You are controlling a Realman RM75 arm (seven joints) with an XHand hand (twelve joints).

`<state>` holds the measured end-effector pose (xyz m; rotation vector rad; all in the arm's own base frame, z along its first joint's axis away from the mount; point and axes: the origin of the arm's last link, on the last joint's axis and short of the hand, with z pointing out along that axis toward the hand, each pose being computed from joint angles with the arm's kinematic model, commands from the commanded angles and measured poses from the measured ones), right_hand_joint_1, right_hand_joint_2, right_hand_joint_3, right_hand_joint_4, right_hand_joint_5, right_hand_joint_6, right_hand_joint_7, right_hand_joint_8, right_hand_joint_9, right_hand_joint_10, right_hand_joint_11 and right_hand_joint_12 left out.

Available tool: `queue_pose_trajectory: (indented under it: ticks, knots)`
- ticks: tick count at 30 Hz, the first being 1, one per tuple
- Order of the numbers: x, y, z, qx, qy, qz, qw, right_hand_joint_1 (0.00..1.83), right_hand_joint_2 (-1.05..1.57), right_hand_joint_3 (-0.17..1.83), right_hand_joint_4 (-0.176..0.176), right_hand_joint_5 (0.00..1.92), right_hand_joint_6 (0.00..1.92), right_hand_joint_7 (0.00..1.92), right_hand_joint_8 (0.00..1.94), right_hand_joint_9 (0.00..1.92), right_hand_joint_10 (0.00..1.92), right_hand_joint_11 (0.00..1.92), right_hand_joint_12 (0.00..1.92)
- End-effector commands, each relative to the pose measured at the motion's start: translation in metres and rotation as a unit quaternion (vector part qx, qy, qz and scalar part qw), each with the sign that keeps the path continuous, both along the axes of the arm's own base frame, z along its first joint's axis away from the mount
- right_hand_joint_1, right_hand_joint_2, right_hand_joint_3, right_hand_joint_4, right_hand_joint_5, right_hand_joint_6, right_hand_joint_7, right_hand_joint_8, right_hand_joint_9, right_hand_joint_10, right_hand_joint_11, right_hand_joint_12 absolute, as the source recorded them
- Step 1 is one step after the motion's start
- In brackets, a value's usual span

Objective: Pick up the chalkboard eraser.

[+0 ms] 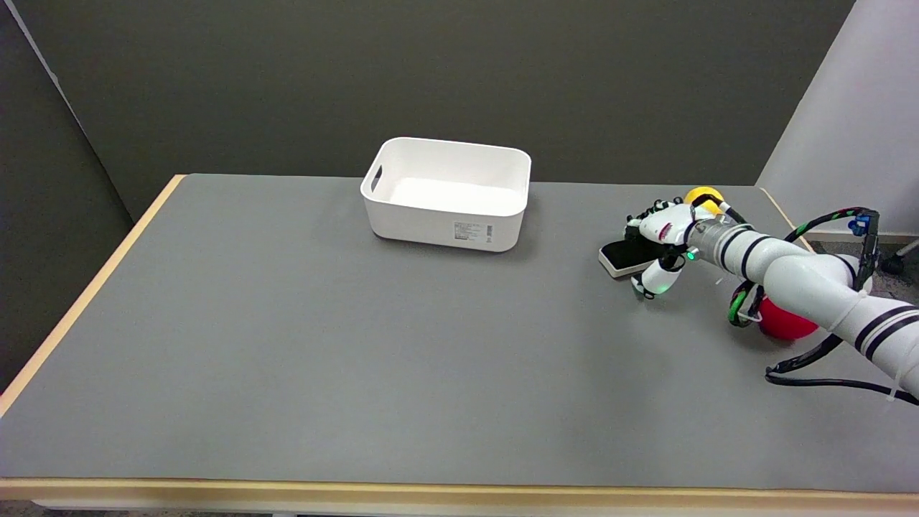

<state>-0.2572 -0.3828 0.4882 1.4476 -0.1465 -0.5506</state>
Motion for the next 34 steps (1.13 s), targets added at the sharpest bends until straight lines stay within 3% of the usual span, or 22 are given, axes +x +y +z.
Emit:
queue_pose_trajectory:
  ticks: [1, 4, 5, 7, 8, 10, 13, 20, 23, 28, 30, 34]
  knots:
    - [0.005, -0.005, -0.003, -0.007, -0.015, 0.041, 0.999, 0.89, 1.09, 0.42, 0.043, 0.62, 1.47, 0.72, 1.18, 0.62, 1.18, 0.23, 1.3]
    - [0.011, -0.008, -0.005, -0.005, -0.013, 0.056, 0.998, 0.92, 1.08, 0.43, 0.068, 0.69, 1.53, 0.79, 1.38, 0.72, 1.3, 0.34, 1.44]
    - [0.014, -0.009, -0.006, -0.004, -0.012, 0.064, 0.998, 0.92, 1.07, 0.45, 0.068, 0.69, 1.52, 0.81, 1.44, 0.74, 1.32, 0.37, 1.48]
    - [0.022, -0.011, -0.008, -0.001, -0.01, 0.082, 0.997, 0.92, 1.09, 0.46, 0.023, 0.66, 1.58, 0.83, 1.47, 0.79, 1.31, 0.45, 1.49]
    - [0.029, -0.013, -0.01, 0.002, -0.007, 0.096, 0.995, 0.92, 1.08, 0.47, 0.02, 0.67, 1.57, 0.84, 1.51, 0.81, 1.34, 0.46, 1.54]
    - [0.041, -0.015, -0.013, 0.005, -0.005, 0.121, 0.993, 0.94, 1.04, 0.49, 0.049, 0.71, 1.52, 0.84, 1.63, 0.83, 1.46, 0.45, 1.68]
    - [0.065, -0.019, -0.019, 0.012, -0.002, 0.173, 0.985, 0.95, 1.03, 0.51, 0.039, 0.71, 1.52, 0.86, 1.64, 0.85, 1.49, 0.47, 1.74]
    - [0.158, -0.03, -0.057, 0.059, 0.004, 0.34, 0.939, 0.94, 1.01, 0.55, 0.056, 0.72, 1.52, 0.88, 1.62, 0.86, 1.48, 0.58, 1.77]
    - [0.191, -0.038, -0.076, 0.084, 0.014, 0.381, 0.921, 0.94, 1.01, 0.55, 0.065, 0.72, 1.52, 0.91, 1.6, 0.86, 1.48, 0.62, 1.77]
    - [0.231, -0.062, -0.116, 0.133, 0.026, 0.419, 0.898, 0.93, 1.01, 0.55, 0.081, 0.72, 1.52, 0.91, 1.61, 0.86, 1.48, 0.64, 1.75]
    - [0.235, -0.078, -0.132, 0.151, 0.03, 0.414, 0.897, 0.93, 1.01, 0.55, 0.091, 0.72, 1.52, 0.92, 1.6, 0.87, 1.48, 0.64, 1.76]
    - [0.206, -0.122, -0.172, 0.174, 0.031, 0.363, 0.915, 0.92, 1.01, 0.55, 0.102, 0.72, 1.52, 0.93, 1.6, 0.87, 1.48, 0.64, 1.77]
